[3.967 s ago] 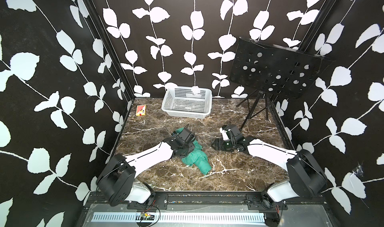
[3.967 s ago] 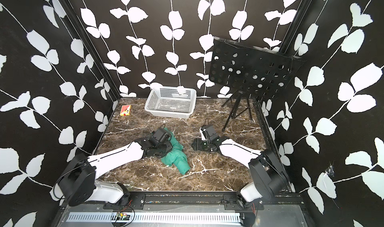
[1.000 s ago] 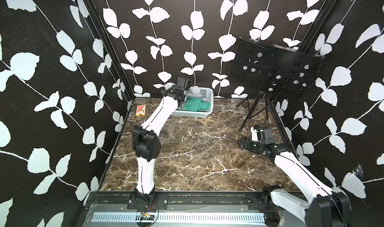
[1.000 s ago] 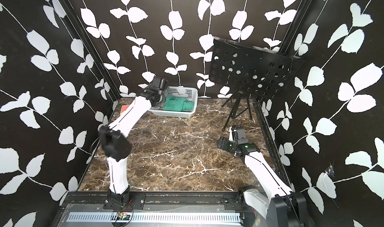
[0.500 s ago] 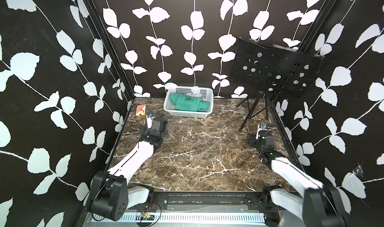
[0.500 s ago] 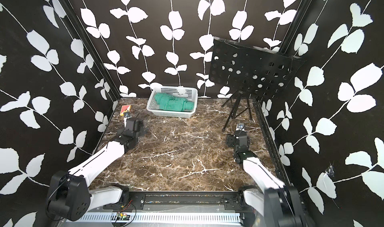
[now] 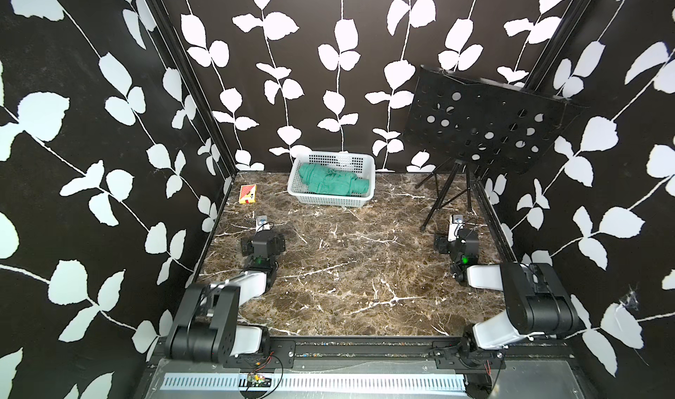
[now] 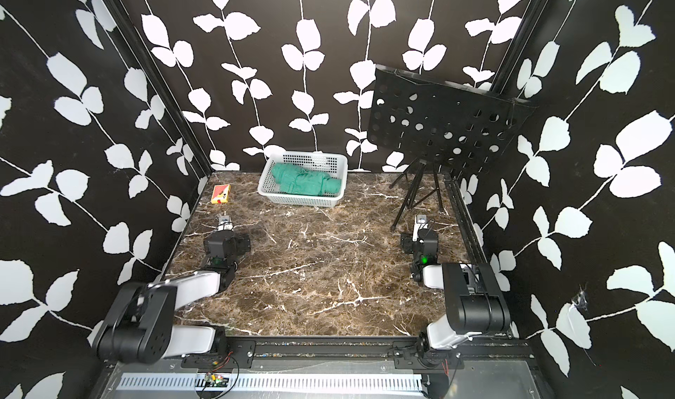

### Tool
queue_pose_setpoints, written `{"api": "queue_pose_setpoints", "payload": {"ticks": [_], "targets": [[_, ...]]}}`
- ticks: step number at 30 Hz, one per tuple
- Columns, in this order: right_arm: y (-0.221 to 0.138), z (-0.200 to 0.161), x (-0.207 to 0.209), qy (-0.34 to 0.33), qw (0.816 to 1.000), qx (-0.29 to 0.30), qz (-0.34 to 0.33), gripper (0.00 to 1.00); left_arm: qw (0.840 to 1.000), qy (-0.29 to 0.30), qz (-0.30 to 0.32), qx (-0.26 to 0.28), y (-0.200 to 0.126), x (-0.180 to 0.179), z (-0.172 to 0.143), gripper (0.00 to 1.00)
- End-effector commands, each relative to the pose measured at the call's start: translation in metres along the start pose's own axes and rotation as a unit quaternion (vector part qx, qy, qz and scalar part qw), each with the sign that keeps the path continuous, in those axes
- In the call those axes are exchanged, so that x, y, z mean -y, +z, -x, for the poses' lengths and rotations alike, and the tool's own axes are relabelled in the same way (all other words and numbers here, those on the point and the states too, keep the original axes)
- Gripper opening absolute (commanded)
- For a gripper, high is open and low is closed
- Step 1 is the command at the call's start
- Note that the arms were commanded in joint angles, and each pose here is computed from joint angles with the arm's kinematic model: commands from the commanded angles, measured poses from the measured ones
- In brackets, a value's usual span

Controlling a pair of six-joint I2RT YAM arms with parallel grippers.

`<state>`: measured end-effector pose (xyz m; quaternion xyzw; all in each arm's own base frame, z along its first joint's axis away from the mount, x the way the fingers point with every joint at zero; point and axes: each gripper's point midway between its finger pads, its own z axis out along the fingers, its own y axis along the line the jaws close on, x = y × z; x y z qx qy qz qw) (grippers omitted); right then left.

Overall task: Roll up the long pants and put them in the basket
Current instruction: Reset both arms

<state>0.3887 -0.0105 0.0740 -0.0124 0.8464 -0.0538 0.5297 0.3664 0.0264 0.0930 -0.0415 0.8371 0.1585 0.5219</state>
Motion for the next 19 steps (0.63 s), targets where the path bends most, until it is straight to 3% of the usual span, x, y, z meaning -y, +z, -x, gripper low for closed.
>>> {"api": "queue_pose_setpoints", "payload": {"ticks": [1,19], "targets": [[-0.0019,0.0175,0.0023,0.006,0.999,0.033,-0.005,0.99,0.996,0.019,-0.051,0.064,0.0138,0.0230,0.0282,0.99],[0.0001,0.0191,-0.0030,-0.004,0.999,0.032,0.001,0.99,0.997,0.004,-0.050,0.064,0.0184,0.0188,0.0201,0.99]]}}
